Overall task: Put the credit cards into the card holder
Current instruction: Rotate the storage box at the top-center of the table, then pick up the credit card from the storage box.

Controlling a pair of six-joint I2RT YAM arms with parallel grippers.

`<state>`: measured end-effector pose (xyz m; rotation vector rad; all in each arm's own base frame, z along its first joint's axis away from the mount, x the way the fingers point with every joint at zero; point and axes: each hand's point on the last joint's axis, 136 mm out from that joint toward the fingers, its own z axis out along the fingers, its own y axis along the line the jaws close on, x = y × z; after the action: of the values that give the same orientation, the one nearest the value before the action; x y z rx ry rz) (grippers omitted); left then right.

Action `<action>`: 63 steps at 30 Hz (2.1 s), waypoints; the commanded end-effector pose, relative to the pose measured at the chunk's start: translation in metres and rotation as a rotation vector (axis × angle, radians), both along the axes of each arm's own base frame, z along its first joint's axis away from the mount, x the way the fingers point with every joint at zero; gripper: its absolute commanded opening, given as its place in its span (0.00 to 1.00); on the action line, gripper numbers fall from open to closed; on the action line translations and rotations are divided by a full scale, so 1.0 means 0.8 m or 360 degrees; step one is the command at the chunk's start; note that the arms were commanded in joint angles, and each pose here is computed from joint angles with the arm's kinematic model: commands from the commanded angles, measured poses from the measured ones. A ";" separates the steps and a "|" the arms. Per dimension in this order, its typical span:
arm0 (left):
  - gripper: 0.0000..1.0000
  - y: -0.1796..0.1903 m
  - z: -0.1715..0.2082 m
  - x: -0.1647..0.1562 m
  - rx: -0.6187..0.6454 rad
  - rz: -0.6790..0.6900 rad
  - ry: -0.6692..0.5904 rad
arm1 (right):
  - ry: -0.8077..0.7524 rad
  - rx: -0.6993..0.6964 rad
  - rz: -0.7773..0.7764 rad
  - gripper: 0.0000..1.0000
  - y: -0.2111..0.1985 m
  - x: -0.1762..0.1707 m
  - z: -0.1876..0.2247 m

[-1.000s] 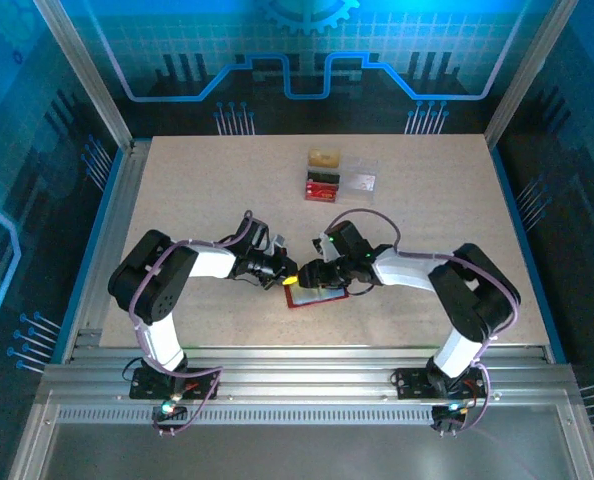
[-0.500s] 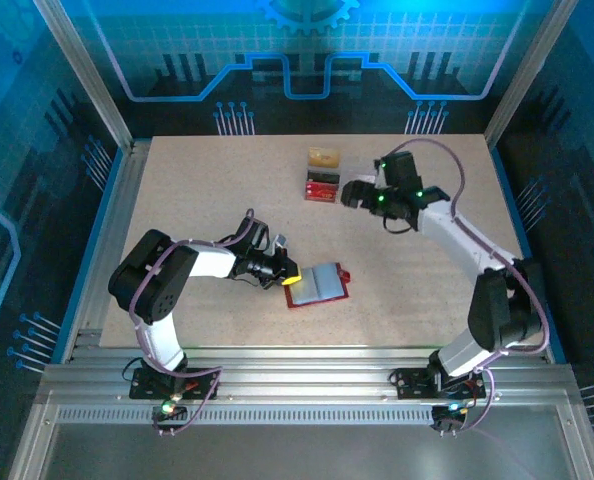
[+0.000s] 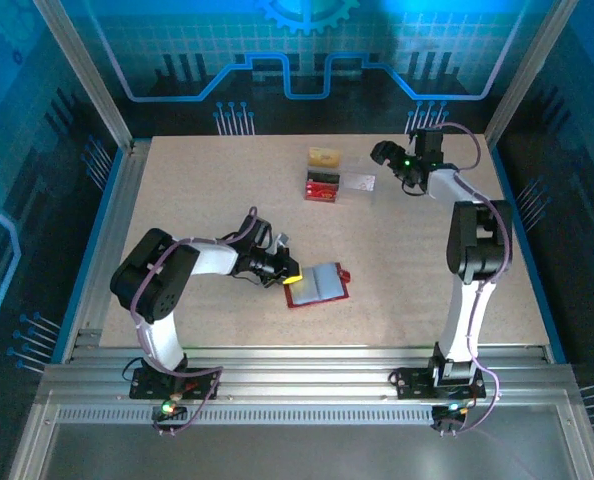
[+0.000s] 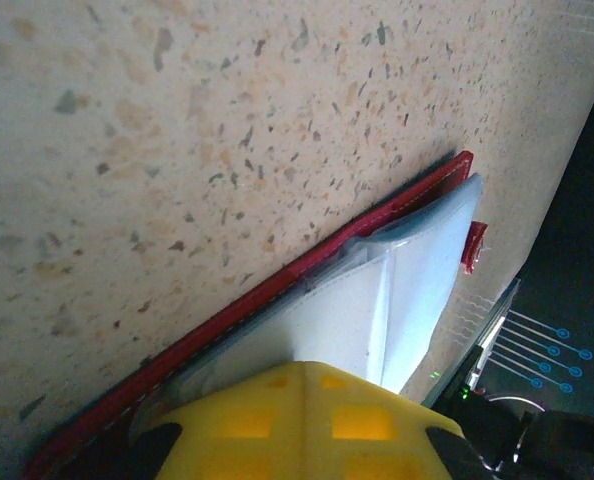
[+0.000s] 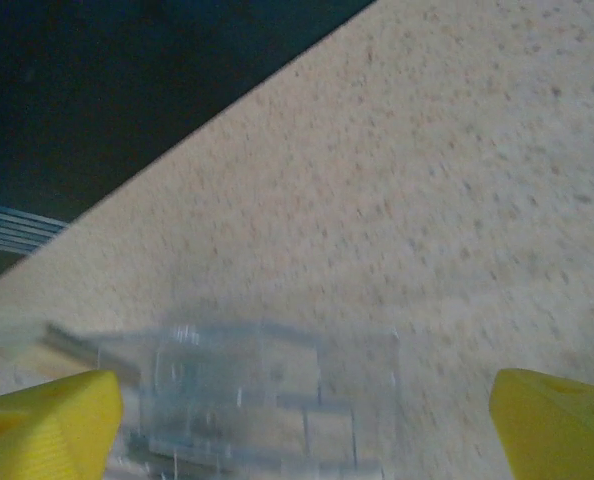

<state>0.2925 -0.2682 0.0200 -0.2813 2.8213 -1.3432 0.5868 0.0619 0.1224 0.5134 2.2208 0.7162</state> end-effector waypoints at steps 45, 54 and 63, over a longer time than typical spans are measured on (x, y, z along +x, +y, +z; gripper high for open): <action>0.02 0.029 -0.076 -0.048 0.0367 -0.0011 0.0259 | -0.0037 -0.0129 0.0640 0.86 0.185 -0.129 -0.006; 0.02 0.030 -0.077 -0.049 0.0371 -0.0009 0.0265 | -0.0179 -0.1215 0.0572 0.87 0.207 -0.186 0.084; 0.02 0.030 -0.081 -0.049 0.0373 -0.0006 0.0278 | 0.0087 -0.1691 0.0615 0.75 0.223 -0.188 0.029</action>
<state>0.2945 -0.2755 0.0192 -0.2587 2.8340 -1.3241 0.4496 0.2614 0.1711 -0.3504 2.3212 -0.0904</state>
